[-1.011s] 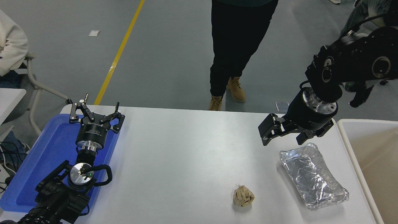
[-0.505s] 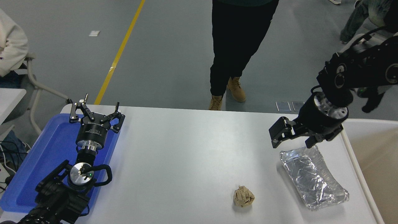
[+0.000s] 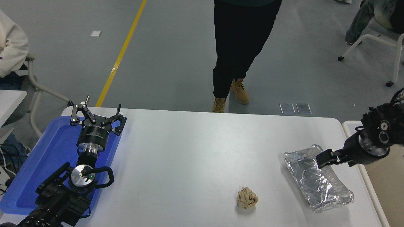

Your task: Pick up foil plate and place in dustbin

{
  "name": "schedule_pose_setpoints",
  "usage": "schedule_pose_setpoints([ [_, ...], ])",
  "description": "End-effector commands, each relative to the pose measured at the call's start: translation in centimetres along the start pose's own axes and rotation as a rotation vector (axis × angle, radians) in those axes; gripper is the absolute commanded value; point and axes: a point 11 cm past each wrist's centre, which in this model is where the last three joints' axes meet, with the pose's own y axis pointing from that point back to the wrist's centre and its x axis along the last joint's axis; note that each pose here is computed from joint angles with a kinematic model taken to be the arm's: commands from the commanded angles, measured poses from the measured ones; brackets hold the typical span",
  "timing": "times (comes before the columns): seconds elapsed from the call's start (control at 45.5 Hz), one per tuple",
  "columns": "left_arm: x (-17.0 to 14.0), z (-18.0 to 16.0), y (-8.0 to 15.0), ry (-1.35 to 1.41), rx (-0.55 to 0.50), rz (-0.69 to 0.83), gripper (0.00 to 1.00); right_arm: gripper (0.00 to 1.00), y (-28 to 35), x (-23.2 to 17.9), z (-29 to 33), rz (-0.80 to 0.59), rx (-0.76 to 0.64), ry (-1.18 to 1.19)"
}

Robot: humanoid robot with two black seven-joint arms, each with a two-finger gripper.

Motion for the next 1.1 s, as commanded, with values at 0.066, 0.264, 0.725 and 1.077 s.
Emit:
schedule_pose_setpoints([
  [0.066, 0.0, 0.0, 0.0, 0.0, 0.0, 0.001, 1.0, 1.0, -5.5, -1.8, 2.9, 0.079, -0.07, 0.038],
  [0.264, 0.0, 0.0, 0.0, 0.0, -0.001, -0.001, 1.0, 1.0, -8.3, -2.1, 3.3, 0.116, -0.114, 0.067],
  [0.725, 0.0, 0.0, 0.0, 0.0, 0.001, 0.001, 1.0, 0.99, -10.7, -2.4, 2.4, 0.142, -0.122, 0.104],
  [1.077, 0.0, 0.0, 0.0, 0.0, 0.001, 0.001, 1.0, 0.39, -11.4, -3.0, 2.5, 0.154, -0.127, 0.11],
])
